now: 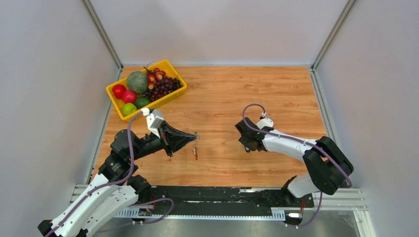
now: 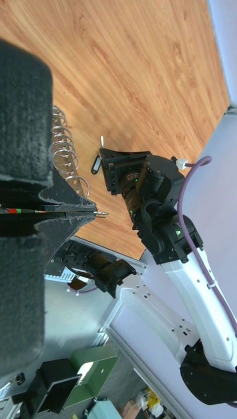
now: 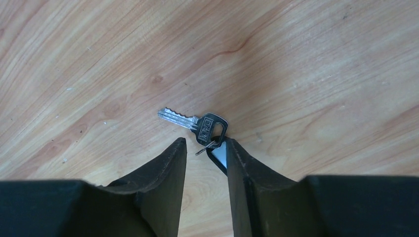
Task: Put the keys on the keyring
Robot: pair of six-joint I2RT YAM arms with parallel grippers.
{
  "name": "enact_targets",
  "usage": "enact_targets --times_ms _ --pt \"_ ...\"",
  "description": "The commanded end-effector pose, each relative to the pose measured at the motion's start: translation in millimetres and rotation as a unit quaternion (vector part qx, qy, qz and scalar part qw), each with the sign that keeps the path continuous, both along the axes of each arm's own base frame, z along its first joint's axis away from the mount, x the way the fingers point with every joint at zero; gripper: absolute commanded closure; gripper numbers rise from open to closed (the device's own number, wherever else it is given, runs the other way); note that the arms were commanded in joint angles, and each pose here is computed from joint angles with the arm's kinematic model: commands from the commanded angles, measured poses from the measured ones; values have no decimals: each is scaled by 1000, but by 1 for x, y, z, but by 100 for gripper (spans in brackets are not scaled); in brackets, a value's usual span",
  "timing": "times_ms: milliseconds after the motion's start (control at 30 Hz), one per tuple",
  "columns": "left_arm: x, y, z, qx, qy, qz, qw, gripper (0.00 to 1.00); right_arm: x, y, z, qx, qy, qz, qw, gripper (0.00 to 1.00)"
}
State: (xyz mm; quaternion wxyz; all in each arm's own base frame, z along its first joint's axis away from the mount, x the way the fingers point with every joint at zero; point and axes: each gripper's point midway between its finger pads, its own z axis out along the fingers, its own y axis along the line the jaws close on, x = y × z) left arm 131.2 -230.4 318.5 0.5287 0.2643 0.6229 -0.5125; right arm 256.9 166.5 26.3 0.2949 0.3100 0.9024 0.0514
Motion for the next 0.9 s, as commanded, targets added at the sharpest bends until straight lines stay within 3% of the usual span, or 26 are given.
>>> enact_targets --times_ms 0,200,400,667,867 --pt "-1 1 6 -7 -11 0 1000 100 18 13 13 32 -22 -15 999 63" --pt "-1 2 6 -7 -12 2 1000 100 19 13 11 34 -18 -13 999 77" --pt "-1 2 5 -6 -12 4 1000 100 17 13 6 36 -9 -7 999 99" --pt "0 2 5 -5 -12 5 1000 100 18 15 25 38 -32 24 998 100" --pt "1 0 5 -5 -8 4 1000 100 16 28 79 36 -99 143 984 100"
